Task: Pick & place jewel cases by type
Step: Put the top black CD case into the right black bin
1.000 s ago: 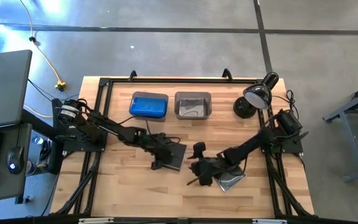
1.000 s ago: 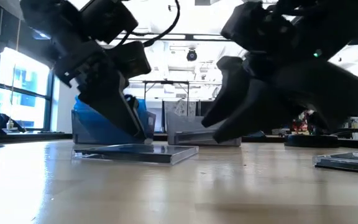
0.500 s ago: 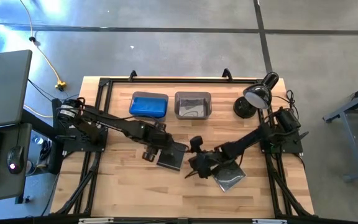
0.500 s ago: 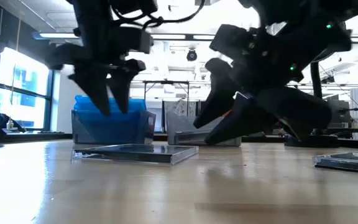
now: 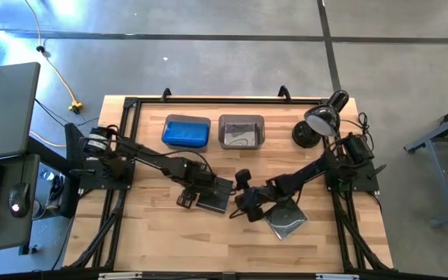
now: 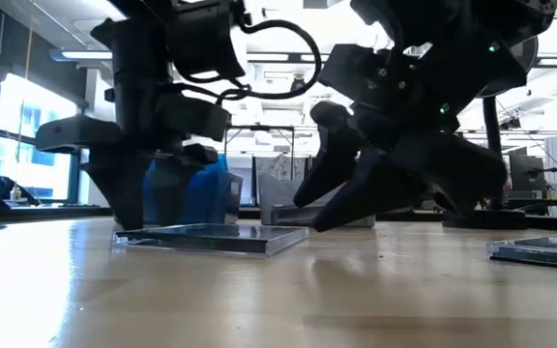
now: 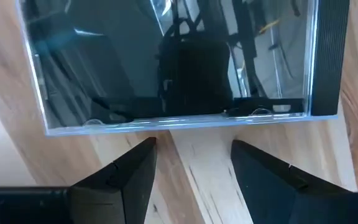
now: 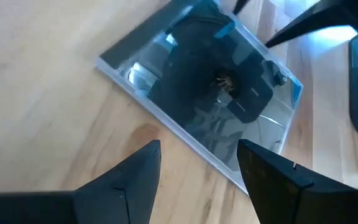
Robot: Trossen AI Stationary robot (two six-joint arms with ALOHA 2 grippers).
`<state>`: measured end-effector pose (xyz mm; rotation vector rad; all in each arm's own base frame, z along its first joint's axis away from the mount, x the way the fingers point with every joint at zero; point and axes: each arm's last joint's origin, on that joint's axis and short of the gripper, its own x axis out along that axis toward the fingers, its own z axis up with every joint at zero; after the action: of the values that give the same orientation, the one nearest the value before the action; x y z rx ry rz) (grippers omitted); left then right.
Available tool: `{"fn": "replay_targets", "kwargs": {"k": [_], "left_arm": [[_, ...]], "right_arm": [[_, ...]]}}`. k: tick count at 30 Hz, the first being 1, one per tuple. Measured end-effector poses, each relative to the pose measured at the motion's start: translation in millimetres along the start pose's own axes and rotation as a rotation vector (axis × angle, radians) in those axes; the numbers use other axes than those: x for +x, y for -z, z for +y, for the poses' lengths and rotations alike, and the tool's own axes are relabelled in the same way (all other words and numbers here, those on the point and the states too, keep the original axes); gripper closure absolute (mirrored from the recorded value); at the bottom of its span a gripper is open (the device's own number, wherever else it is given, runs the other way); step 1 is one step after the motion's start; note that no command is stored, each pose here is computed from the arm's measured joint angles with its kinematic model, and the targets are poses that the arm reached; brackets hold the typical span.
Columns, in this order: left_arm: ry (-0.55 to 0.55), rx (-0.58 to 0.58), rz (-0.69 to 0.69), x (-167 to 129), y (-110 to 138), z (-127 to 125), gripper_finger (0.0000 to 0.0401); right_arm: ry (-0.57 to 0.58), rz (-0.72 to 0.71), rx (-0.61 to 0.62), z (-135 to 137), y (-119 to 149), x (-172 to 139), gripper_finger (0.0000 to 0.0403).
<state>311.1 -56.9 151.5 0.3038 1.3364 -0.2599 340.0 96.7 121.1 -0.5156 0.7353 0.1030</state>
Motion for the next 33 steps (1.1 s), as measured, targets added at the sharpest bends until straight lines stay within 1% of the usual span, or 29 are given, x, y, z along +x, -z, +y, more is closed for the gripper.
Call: {"fn": "replay_targets", "kwargs": {"k": [3, 7, 10, 13, 16, 20, 23, 26, 28, 31, 33], "left_arm": [[-0.001, 0.003, -0.012, 4, -2, 0, 0.0195], [-0.016, -0.003, -0.039, 4, -5, 1, 0.0195], [-0.017, -0.04, -0.055, 5, -6, 1, 0.0195], [-0.019, -0.047, -0.068, 5, -8, 2, 0.0195], [-0.021, -0.044, -0.08, 5, -9, 2, 0.0195], [-0.023, -0.044, -0.106, 5, -11, 2, 0.0195], [-0.007, -0.042, -0.111, 5, -11, 2, 0.0195], [-0.003, -0.068, -0.111, 5, -11, 2, 0.0195], [-0.001, -0.091, -0.11, 5, -11, 2, 0.0195], [0.0, -0.094, -0.108, 5, -11, 2, 0.0195], [0.001, -0.093, -0.109, 5, -11, 2, 0.0195]], "right_arm": [[0.012, 0.009, 0.007, -7, 2, 2, 0.0194], [0.024, 0.02, -0.032, -15, 5, 5, 0.0194], [-0.011, 0.015, -0.062, -16, 6, 5, 0.0194], [-0.06, 0.053, -0.112, -12, 11, 5, 0.0194], [-0.058, 0.066, -0.131, -7, 11, 5, 0.0194], [-0.024, 0.035, -0.169, -4, 13, 16, 0.0194], [-0.065, 0.033, -0.175, -3, 17, 21, 0.0194], [-0.048, 0.045, -0.191, 0, 17, 21, 0.0194], [-0.026, 0.046, -0.226, 4, 15, 20, 0.0195], [-0.028, 0.037, -0.317, 11, 13, 18, 0.0195], [-0.006, 0.035, -0.357, 14, 11, 17, 0.0195]]}}
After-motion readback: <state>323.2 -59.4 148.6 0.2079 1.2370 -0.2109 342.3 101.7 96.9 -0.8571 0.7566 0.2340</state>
